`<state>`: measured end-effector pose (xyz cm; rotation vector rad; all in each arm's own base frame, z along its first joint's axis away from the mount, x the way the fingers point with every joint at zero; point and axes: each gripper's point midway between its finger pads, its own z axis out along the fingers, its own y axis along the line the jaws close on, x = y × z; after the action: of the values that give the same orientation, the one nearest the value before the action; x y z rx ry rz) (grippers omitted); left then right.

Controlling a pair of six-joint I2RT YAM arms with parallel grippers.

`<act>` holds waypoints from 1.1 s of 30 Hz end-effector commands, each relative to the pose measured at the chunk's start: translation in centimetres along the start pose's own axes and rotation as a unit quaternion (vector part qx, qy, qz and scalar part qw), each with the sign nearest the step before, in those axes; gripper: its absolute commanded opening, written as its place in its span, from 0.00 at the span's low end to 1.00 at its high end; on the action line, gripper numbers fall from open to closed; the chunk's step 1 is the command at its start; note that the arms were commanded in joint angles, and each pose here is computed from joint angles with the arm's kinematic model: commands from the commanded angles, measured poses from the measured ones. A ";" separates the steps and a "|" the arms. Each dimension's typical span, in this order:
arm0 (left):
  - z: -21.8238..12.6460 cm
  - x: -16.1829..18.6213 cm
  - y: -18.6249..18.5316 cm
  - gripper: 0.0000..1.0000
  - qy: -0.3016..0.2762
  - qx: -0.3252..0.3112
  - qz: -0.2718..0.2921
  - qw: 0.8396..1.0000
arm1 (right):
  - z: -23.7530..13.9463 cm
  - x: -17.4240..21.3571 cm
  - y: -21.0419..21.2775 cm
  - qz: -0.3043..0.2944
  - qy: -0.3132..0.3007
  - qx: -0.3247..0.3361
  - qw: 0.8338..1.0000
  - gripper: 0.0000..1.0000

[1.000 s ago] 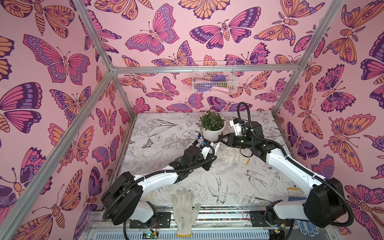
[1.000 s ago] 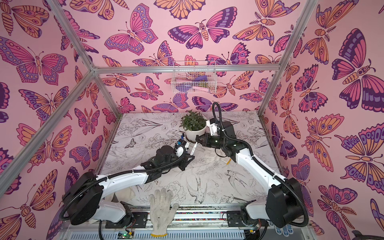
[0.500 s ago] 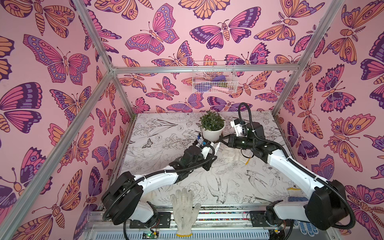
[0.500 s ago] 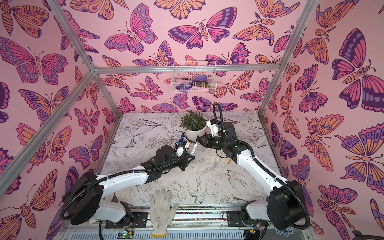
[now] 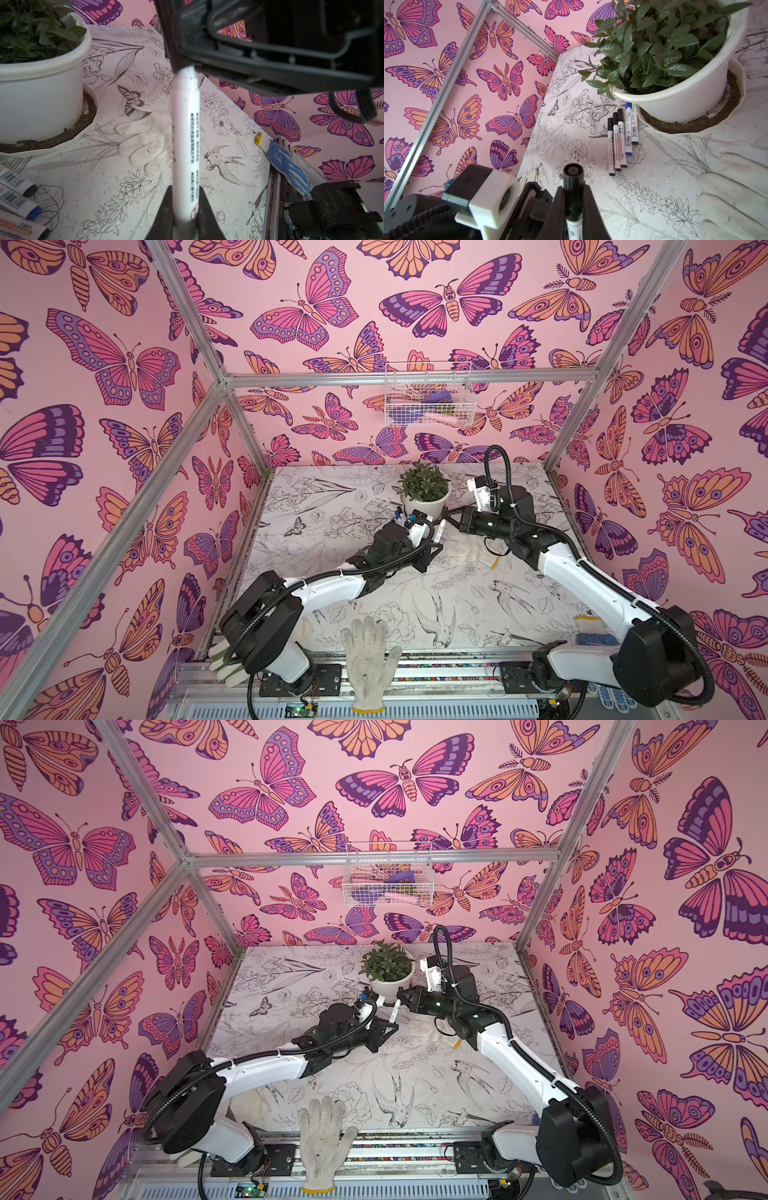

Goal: Insert the pens into the pen caps
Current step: 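Align the black cap over the white marker tip with the right gripper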

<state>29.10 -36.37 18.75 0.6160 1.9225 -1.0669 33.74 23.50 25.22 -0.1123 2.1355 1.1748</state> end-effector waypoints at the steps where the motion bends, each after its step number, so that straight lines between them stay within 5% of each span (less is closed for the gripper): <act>1: -0.5 -7.5 -1.3 0.00 -0.119 0.031 -0.005 0.992 | 0.1 2.7 2.0 0.003 0.056 -0.055 0.997 0.00; 11: -1.5 -10.8 -1.8 0.00 -0.178 0.034 0.007 0.983 | -0.4 4.0 4.3 -0.010 0.098 -0.125 0.987 0.00; 18: -2.3 -11.8 -1.5 0.00 -0.199 0.014 0.011 0.980 | -0.6 8.5 3.3 -0.040 0.176 -0.098 0.979 0.00; 23: -2.7 -11.6 -0.7 0.00 -0.195 -0.016 0.025 0.980 | -1.8 9.0 3.5 -0.084 0.172 -0.092 0.977 0.00; 33: -4.5 -11.7 -4.4 0.00 -0.191 0.064 0.051 0.978 | -2.8 8.5 4.8 -0.078 0.167 -0.122 0.975 0.00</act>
<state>28.17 -37.19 22.53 0.6566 1.7974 -1.1587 31.10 24.51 29.53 -0.4878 1.9420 1.1353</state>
